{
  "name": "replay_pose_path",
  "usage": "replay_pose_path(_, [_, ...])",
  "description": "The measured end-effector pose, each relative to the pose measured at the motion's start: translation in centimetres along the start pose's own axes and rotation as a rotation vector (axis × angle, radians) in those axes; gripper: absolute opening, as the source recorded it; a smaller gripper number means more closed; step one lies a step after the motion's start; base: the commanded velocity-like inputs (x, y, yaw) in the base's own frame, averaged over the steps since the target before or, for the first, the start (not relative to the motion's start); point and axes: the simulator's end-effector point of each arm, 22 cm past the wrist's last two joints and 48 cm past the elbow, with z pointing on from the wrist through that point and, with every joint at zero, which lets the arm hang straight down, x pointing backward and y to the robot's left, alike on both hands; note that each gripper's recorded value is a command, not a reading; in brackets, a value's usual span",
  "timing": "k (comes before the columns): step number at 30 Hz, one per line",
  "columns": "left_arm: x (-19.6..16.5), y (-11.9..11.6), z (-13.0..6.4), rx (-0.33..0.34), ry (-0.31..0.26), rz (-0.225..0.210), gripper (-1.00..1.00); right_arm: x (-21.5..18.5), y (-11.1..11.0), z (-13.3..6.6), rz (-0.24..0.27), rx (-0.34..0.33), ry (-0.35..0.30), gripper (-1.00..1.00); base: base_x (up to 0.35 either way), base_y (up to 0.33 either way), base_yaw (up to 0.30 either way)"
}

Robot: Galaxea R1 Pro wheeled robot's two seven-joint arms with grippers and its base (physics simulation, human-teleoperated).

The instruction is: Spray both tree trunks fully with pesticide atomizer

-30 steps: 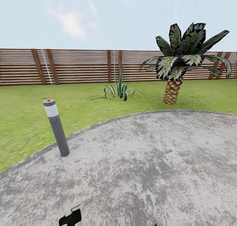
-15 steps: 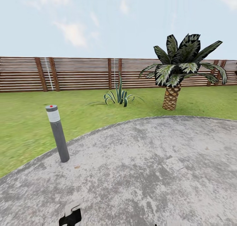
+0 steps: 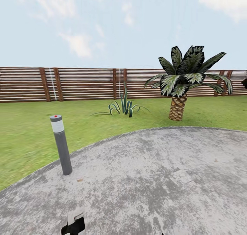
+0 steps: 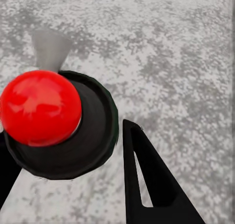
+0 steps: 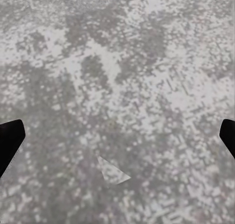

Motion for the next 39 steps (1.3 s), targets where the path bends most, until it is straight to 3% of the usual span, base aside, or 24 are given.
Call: replay_pose_path(39, [-7.5, -1.8, -3.2, 0.044, -0.131, -0.032, -1.00, -7.3, 0.9, -2.8, 0.022, -0.026, -0.139, 1.00, 0.000, 0.000, 0.000])
